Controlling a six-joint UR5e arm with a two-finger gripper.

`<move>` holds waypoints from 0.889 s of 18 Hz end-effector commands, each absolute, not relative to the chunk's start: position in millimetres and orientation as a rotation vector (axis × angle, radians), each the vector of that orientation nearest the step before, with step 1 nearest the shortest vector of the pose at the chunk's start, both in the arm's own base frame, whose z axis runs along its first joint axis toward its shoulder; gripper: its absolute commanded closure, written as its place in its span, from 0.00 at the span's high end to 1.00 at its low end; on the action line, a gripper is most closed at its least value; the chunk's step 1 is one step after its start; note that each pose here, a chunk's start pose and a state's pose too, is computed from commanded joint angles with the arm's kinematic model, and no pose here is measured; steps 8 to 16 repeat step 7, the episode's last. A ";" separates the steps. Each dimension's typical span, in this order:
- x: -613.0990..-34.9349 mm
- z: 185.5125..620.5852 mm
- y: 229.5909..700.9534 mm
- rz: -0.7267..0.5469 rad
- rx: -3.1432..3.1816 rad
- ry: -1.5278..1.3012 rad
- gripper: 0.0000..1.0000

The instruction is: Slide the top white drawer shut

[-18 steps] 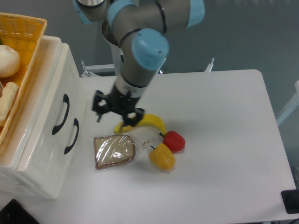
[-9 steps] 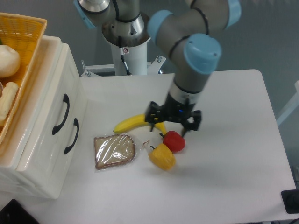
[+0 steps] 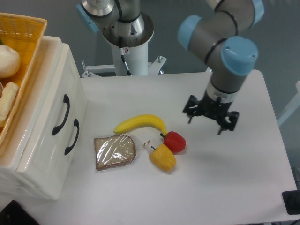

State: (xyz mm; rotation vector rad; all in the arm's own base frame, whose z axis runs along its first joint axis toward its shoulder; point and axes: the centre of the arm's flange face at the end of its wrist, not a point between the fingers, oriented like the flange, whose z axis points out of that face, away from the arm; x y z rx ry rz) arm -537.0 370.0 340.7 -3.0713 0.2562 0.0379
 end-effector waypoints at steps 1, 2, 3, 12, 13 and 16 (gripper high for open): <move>-542.3 338.7 362.7 0.040 -3.078 0.292 1.00; -548.5 335.9 354.7 0.041 -3.084 0.338 1.00; -556.2 331.4 347.8 0.037 -3.083 0.390 1.00; -572.0 322.8 335.1 0.053 -3.071 0.492 1.00; -572.0 322.8 335.1 0.053 -3.071 0.492 1.00; -572.0 322.8 335.1 0.053 -3.071 0.492 1.00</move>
